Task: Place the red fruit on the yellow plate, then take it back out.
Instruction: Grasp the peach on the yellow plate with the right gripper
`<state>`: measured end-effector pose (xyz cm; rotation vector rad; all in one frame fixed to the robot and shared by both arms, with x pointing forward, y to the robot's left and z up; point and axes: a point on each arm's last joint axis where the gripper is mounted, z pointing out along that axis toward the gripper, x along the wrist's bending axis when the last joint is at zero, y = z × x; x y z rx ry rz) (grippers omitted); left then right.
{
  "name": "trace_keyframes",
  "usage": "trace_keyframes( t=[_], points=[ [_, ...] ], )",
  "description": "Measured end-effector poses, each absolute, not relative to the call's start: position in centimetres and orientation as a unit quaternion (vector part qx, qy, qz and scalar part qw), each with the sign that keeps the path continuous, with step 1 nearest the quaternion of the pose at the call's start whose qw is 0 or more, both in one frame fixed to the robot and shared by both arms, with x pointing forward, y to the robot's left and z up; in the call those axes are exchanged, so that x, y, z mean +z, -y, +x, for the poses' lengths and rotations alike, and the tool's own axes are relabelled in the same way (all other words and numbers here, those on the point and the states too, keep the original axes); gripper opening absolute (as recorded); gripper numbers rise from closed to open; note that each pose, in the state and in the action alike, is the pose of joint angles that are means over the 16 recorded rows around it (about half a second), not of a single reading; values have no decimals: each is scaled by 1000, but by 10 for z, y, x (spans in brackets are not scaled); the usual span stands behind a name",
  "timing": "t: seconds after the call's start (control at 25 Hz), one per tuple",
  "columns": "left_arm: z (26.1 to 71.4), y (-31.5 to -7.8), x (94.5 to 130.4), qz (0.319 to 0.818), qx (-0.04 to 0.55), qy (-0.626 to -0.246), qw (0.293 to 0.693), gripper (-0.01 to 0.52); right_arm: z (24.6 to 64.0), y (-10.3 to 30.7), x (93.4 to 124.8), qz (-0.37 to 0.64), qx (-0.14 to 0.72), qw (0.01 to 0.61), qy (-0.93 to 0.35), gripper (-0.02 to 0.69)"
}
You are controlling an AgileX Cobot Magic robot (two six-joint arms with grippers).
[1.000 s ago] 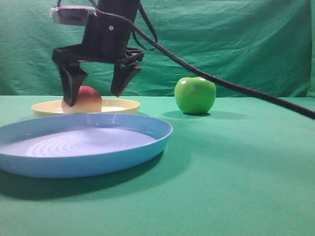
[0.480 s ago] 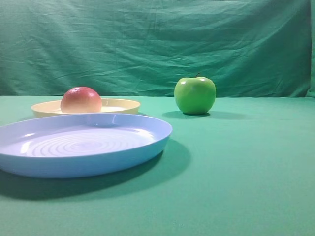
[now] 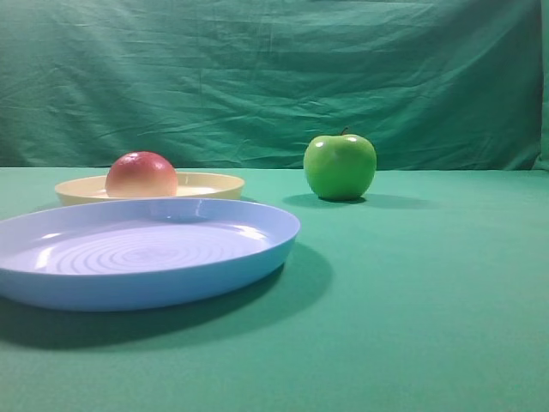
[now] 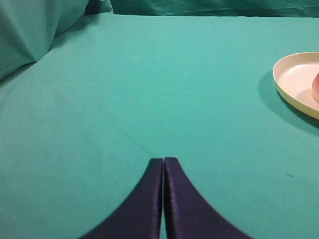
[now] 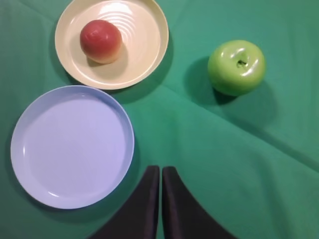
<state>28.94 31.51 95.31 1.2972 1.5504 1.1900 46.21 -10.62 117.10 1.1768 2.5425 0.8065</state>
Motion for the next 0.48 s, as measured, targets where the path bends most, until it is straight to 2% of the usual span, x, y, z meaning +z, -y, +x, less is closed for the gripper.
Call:
trace_keyframes(
  t=[0.28, 0.48],
  points=[
    [289, -315, 953, 510, 468, -609, 387, 0, 415, 143, 1154, 414, 317, 109, -846, 0],
    [289, -315, 953, 510, 468, -609, 387, 0, 383, 172, 1145, 422, 358, 130, -823, 0]
  ],
)
